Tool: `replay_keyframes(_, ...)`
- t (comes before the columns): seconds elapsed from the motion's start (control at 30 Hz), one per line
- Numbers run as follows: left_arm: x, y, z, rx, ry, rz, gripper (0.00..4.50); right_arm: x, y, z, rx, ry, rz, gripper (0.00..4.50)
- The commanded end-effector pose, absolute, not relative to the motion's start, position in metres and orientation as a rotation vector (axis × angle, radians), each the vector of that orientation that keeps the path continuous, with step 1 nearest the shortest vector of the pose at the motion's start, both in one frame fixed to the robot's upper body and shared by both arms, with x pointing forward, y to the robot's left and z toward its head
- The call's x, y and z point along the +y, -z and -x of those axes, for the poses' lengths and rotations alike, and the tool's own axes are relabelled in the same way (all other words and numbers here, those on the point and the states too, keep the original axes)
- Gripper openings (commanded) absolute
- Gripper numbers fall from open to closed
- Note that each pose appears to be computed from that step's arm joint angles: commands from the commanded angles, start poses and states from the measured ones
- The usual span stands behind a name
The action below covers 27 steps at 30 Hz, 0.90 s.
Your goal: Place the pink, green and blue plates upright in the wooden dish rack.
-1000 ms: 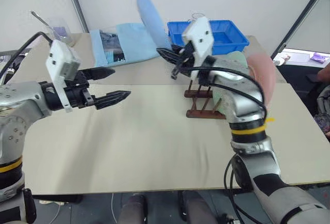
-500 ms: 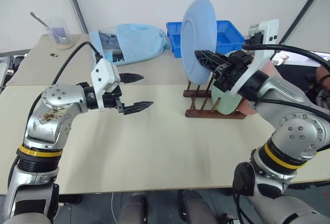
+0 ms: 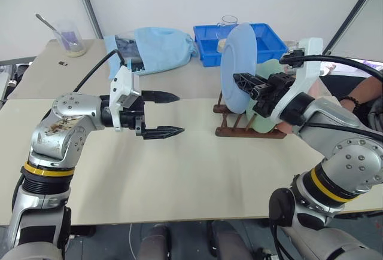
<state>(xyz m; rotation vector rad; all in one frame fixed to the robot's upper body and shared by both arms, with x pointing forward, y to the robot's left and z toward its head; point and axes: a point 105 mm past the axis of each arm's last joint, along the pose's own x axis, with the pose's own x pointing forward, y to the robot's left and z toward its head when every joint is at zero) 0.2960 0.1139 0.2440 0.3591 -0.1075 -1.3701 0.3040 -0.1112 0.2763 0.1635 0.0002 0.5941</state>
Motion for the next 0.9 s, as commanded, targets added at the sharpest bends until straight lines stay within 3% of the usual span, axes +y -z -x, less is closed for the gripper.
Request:
replay_keyframes(0.03,0.111,-0.253,-0.293,-0.154,1.381,-0.378,4.48,-0.116,-0.284,-0.301,-0.032,-0.576,-0.155,0.00)
replay_keyframes(0.37,0.109,-0.252,-0.296,-0.167,1.364,-0.385,4.48,-0.120,-0.279,-0.310,0.007,-0.546,-0.193,0.00)
replay_keyframes(0.43,0.109,-0.252,-0.297,-0.167,1.359,-0.387,4.50,-0.120,-0.279,-0.311,0.011,-0.541,-0.195,0.89)
replay_keyframes(0.77,0.109,-0.249,-0.298,-0.166,1.337,-0.388,4.50,-0.120,-0.292,-0.311,-0.062,-0.554,-0.081,4.22)
replay_keyframes(0.8,0.110,-0.249,-0.299,-0.166,1.329,-0.389,4.50,-0.120,-0.296,-0.310,-0.083,-0.563,-0.063,4.48)
replay_keyframes(0.9,0.112,-0.246,-0.302,-0.158,1.300,-0.404,4.50,-0.123,-0.307,-0.310,-0.130,-0.583,-0.010,4.48)
